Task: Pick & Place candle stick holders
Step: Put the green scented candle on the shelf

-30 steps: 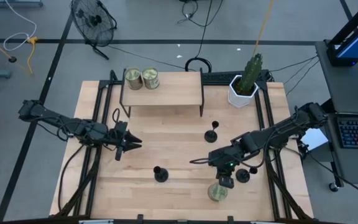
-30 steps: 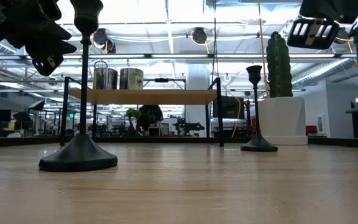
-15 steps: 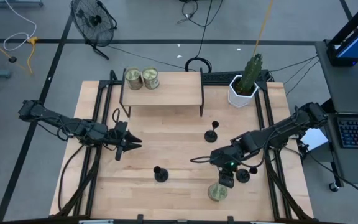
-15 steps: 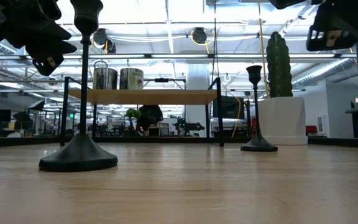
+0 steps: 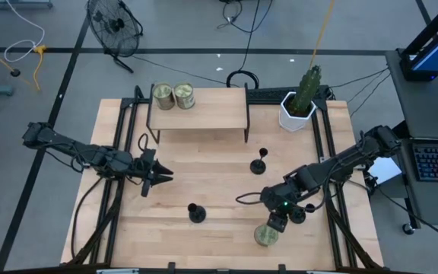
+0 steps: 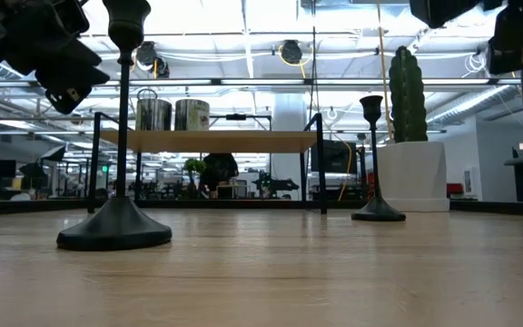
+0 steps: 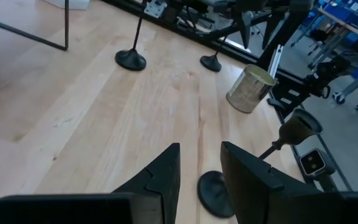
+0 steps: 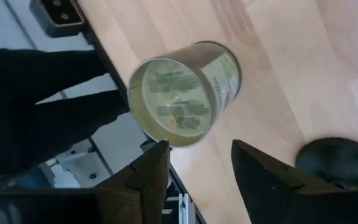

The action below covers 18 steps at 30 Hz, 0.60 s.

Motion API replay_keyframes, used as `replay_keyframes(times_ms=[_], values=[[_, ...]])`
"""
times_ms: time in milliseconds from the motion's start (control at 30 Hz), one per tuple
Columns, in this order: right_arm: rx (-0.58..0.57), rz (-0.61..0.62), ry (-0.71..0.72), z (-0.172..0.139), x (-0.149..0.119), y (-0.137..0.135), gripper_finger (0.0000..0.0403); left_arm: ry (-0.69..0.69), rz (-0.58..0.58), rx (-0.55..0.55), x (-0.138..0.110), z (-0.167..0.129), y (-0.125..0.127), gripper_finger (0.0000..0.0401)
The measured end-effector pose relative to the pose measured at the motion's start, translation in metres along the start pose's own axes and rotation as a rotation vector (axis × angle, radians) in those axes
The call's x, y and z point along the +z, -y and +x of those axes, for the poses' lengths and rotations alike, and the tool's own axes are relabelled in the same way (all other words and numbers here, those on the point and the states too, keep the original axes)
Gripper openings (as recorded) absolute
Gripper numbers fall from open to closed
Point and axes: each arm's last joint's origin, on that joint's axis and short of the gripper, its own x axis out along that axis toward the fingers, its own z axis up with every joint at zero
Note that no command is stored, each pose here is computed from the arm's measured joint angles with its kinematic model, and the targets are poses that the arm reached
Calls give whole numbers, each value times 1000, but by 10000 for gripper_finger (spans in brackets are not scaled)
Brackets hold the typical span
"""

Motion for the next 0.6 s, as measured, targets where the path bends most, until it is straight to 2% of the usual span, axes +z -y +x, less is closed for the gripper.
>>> replay_keyframes(times_ms=[200,400,600], values=[[44,-9,24,-2,2,-4,164,-2,3,1,0,0,0,120],[115,-70,83,-3,7,-12,166,-2,-2,1,0,0,0,120],[2,50,159,-3,7,-4,163,-2,-3,1,0,0,0,120]])
